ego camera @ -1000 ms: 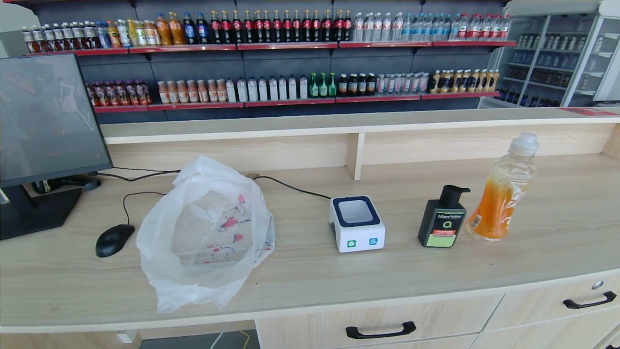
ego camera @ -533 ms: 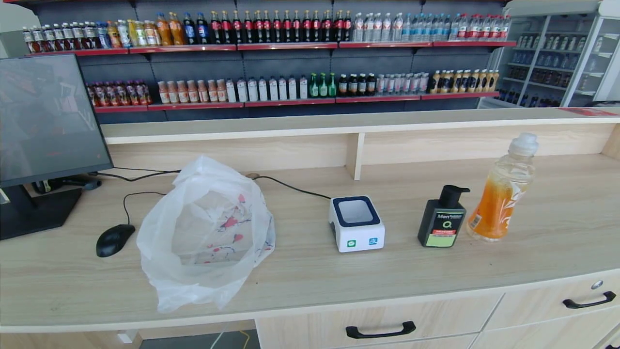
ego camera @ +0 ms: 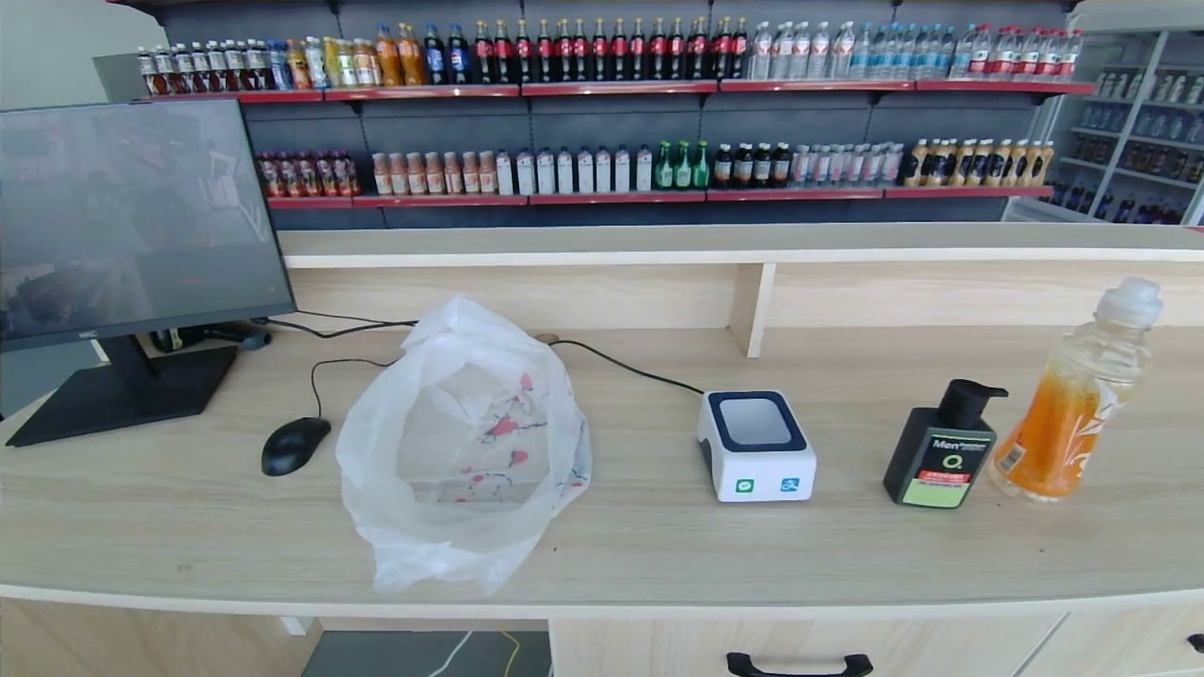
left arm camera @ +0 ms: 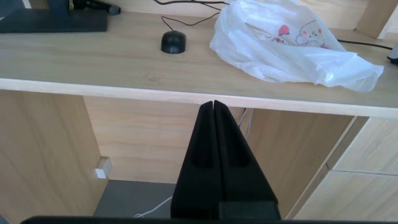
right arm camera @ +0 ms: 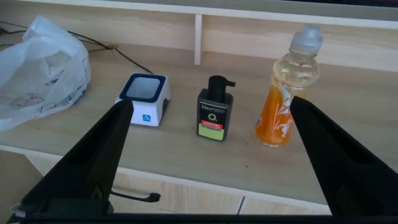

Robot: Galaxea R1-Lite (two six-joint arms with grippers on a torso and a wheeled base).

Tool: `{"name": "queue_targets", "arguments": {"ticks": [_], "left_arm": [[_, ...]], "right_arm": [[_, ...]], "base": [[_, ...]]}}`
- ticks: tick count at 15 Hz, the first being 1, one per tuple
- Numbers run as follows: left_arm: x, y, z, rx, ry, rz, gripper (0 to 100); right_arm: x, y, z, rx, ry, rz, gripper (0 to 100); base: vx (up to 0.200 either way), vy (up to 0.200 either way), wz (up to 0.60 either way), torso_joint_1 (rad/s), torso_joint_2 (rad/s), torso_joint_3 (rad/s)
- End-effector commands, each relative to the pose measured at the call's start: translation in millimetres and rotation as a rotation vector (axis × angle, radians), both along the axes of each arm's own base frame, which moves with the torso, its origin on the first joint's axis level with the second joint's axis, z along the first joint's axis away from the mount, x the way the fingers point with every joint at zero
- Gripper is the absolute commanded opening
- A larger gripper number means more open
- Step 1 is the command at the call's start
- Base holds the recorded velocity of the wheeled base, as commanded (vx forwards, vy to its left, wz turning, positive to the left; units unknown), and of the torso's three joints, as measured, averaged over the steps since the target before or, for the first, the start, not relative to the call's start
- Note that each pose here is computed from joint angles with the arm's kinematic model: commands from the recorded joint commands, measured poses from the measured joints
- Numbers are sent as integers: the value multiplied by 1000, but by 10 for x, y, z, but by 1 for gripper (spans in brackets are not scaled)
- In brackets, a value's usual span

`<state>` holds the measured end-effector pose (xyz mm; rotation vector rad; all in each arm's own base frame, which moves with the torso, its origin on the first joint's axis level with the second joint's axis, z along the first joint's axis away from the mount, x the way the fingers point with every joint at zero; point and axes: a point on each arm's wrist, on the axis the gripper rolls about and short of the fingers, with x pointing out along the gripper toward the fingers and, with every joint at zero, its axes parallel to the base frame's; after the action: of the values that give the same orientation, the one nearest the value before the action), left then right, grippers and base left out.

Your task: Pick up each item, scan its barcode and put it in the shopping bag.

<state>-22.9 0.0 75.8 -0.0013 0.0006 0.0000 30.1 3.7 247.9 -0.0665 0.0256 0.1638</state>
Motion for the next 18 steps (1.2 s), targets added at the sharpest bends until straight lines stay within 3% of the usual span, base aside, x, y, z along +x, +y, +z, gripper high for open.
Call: {"name": "queue_targets", "arguments": {"ticks": [1, 4, 6, 7, 11, 15, 18], "left_arm": [[1, 0, -4, 0, 1, 0, 0], [0, 0, 0, 0, -1, 0, 0], [0, 0, 0, 0, -1, 0, 0], [0, 0, 0, 0, -1, 0, 0], [0, 0, 0, 0, -1, 0, 0], [0, 0, 0, 0, -1, 0, 0], [0, 0, 0, 0, -1, 0, 0]], "right_arm": [[577, 5, 176, 26, 100, 9, 100], [1244, 90, 254, 57, 45, 35, 100], [1295, 105, 238, 62, 46, 32, 100], [1519, 183, 145, 120, 66, 41, 100], [1696, 242, -33, 37, -69, 67, 100], [1891, 318, -439, 49, -290, 89, 100], [1774, 322, -732, 32, -279, 93, 100]], "base": [[0, 0, 0, 0, 0, 0], [0, 0, 0, 0, 0, 0], [0, 0, 0, 0, 0, 0], [0, 0, 0, 0, 0, 0], [0, 0, 0, 0, 0, 0], [0, 0, 0, 0, 0, 0], [0, 0, 0, 0, 0, 0]]}}
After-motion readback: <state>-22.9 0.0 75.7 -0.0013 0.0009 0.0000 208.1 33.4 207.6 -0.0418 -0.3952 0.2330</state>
